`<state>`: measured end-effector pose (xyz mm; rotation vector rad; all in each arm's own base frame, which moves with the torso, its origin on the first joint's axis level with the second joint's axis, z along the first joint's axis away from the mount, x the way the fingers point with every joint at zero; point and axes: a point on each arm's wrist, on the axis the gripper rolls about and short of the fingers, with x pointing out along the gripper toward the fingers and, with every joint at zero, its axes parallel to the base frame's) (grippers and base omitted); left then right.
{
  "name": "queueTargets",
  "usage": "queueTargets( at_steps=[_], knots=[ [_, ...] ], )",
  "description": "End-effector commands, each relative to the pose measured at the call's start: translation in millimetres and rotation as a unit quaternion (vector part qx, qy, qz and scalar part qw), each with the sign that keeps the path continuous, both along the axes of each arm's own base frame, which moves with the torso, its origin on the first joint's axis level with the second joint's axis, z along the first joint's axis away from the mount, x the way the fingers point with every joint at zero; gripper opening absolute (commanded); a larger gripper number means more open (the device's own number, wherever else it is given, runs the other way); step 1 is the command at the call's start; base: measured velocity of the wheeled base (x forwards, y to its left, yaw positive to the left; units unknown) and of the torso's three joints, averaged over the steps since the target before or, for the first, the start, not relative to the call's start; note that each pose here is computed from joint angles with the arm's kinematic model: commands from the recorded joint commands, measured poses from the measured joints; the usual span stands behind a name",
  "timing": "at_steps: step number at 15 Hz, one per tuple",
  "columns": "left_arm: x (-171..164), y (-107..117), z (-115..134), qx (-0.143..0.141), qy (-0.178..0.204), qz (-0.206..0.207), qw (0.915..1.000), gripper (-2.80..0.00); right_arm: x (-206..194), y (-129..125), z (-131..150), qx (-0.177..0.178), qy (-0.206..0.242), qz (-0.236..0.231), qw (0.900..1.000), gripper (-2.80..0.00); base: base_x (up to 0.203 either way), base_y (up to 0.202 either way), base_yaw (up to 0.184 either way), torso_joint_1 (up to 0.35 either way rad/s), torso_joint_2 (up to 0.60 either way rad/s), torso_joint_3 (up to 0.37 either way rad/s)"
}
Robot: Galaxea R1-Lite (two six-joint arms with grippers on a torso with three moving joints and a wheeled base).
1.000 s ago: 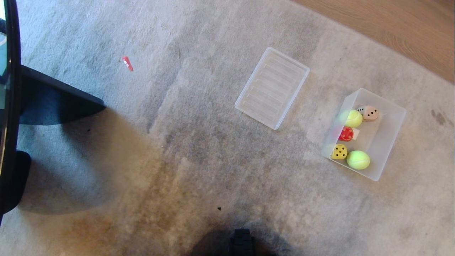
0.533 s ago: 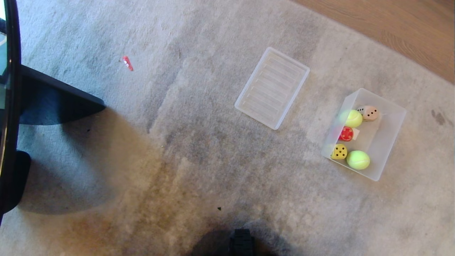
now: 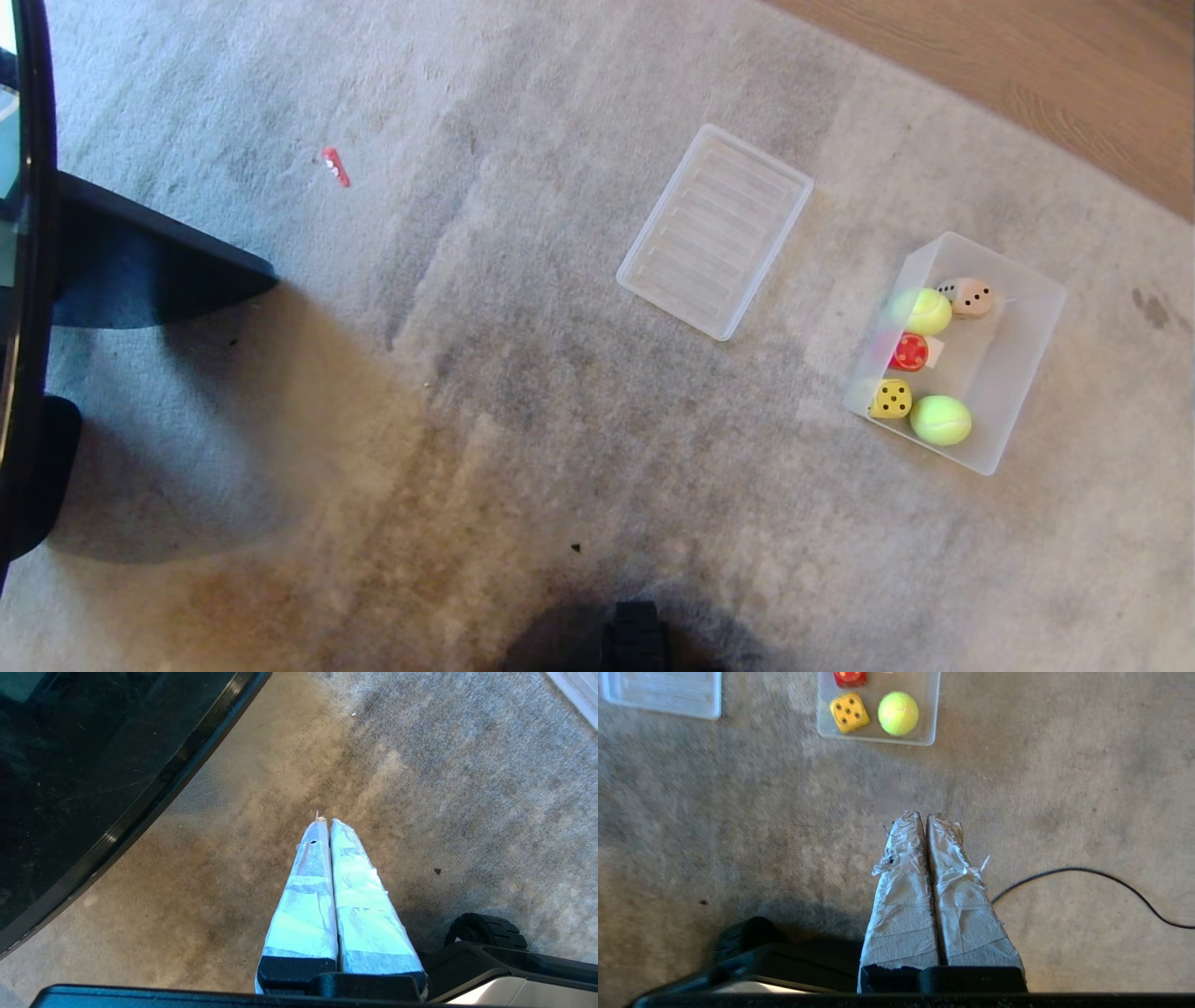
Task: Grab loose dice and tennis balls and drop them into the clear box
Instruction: Pick up toys out of the box
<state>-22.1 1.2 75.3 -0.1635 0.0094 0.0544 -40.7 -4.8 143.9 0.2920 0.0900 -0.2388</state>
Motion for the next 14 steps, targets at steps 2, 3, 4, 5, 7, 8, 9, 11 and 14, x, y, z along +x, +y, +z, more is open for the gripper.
queueTargets(
  at_steps=[2, 3, 4, 5, 7, 8, 9, 11, 14],
  knots=[
    [-1, 0, 0, 0.0, -0.005, 0.0, 1.0, -2.8, -7, 0, -40, -0.03, -0.002, 0.003, 1.0, -2.8, 0.0, 0.0, 0.0, 0.0, 0.0, 0.0],
    [-1, 0, 0, -0.001, -0.005, 0.0, 1.0, -2.8, -2, 1, -47, -0.061, 0.008, 0.014, 0.998, -2.8, 0.0, 0.0, 0.0, 0.0, 0.0, 0.0],
    [-1, 0, 0, -0.001, -0.005, 0.0, 1.0, -2.8, 4, 1, -53, -0.08, 0.001, 0.02, 0.997, -2.8, 0.0, 0.0, 0.0, 0.0, 0.0, 0.0],
    [-1, 0, 0, -0.001, -0.005, 0.0, 1.0, -2.8, 9, 1, -58, -0.09, -0.015, 0.023, 0.996, -2.8, 0.0, 0.0, 0.0, 0.0, 0.0, 0.0],
    [-1, 0, 0, -0.001, -0.005, 0.0, 1.0, -2.8, 13, 3, -60, -0.112, -0.03, 0.062, 0.991, -2.8, 0.0, 0.0, 0.0, 0.0, 0.0, 0.0],
    [-1, 0, 0, -0.001, -0.005, 0.0, 1.0, -2.8, 13, 4, -64, -0.111, -0.019, 0.087, 0.99, -2.8, 0.0, 0.0, 0.0, 0.0, 0.0, 0.0],
    [-1, 0, 0, -0.001, -0.005, 0.0, 1.0, -2.8, 14, 4, -67, -0.115, -0.012, 0.094, 0.989, -2.8, 0.0, 0.0, 0.0, 0.0, 0.0, 0.0],
    [-1, 0, 0, -0.001, -0.005, 0.0, 1.0, -2.8, 14, 4, -67, -0.13, -0.007, 0.099, 0.987, -2.8, 0.0, 0.0, 0.0, 0.0, 0.0, 0.0],
    [-1, 0, 0, -0.001, -0.005, 0.0, 1.0, -2.8, 14, 4, -68, -0.13, -0.008, 0.098, 0.987, -2.8, 0.0, 0.0, 0.0, 0.0, 0.0, 0.0]
  ],
)
